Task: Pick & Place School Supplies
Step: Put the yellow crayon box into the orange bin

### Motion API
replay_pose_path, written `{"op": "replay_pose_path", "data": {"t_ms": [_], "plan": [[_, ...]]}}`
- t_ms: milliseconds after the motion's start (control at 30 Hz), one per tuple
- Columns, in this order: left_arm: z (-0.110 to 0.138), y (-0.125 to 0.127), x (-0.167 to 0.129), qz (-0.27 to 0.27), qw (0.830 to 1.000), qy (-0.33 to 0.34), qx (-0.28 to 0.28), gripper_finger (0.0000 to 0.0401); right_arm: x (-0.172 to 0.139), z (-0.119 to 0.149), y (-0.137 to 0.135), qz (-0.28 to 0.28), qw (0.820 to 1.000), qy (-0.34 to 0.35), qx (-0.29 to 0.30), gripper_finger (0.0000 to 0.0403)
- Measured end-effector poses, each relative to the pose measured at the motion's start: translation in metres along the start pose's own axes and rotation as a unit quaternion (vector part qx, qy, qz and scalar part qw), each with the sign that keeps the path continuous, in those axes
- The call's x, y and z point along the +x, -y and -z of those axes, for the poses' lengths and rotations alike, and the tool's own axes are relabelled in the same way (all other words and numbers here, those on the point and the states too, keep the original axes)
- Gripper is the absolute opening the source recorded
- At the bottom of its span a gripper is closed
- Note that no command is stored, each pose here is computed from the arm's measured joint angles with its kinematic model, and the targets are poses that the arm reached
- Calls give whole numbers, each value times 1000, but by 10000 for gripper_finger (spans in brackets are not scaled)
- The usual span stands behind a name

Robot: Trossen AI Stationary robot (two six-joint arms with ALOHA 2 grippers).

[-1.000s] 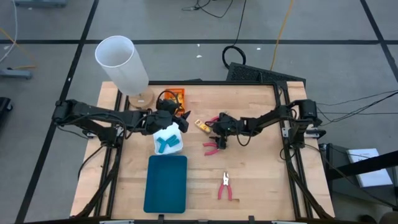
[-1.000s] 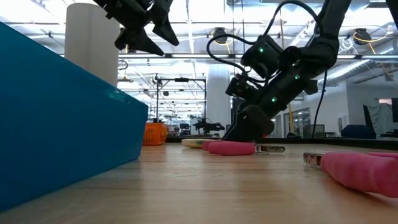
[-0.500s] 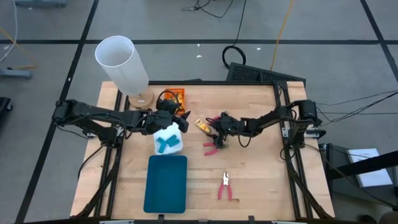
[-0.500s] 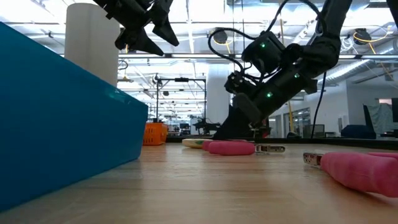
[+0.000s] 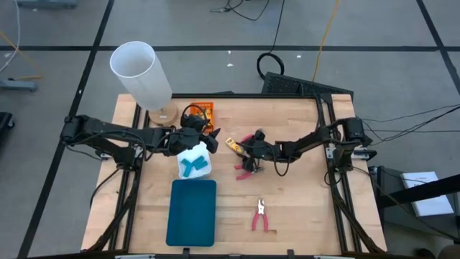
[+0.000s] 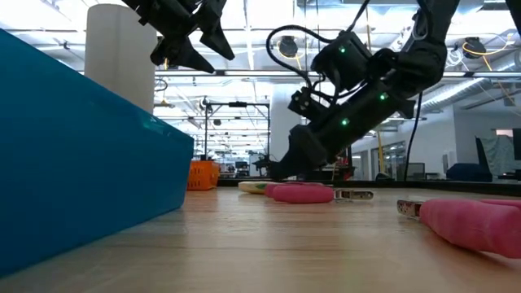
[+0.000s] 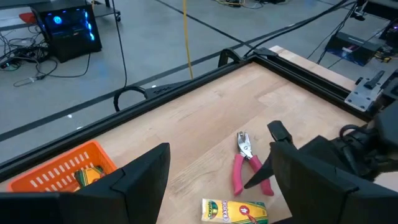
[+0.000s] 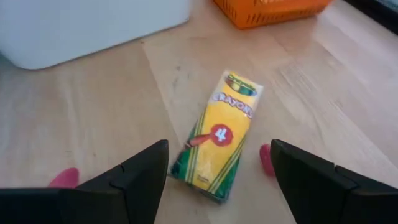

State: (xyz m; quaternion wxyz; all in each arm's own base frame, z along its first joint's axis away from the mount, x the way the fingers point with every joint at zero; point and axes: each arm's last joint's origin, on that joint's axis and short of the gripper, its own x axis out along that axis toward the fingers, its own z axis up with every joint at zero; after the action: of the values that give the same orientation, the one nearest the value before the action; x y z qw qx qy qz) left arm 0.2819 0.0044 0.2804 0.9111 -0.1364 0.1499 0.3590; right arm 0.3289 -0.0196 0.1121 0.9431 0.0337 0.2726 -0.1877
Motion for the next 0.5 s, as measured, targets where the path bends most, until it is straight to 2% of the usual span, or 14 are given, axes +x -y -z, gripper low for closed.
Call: {"op": "replay_pose_path", "data": {"t_ms": [167, 500], "plan": [[0, 0, 0, 0, 1000, 1, -2, 285, 1, -3, -2, -15, 1000, -2, 7, 276], [-1, 0, 0, 1, 1000, 2, -7, 285, 18, 16, 0, -15, 999, -35, 1, 276]]}}
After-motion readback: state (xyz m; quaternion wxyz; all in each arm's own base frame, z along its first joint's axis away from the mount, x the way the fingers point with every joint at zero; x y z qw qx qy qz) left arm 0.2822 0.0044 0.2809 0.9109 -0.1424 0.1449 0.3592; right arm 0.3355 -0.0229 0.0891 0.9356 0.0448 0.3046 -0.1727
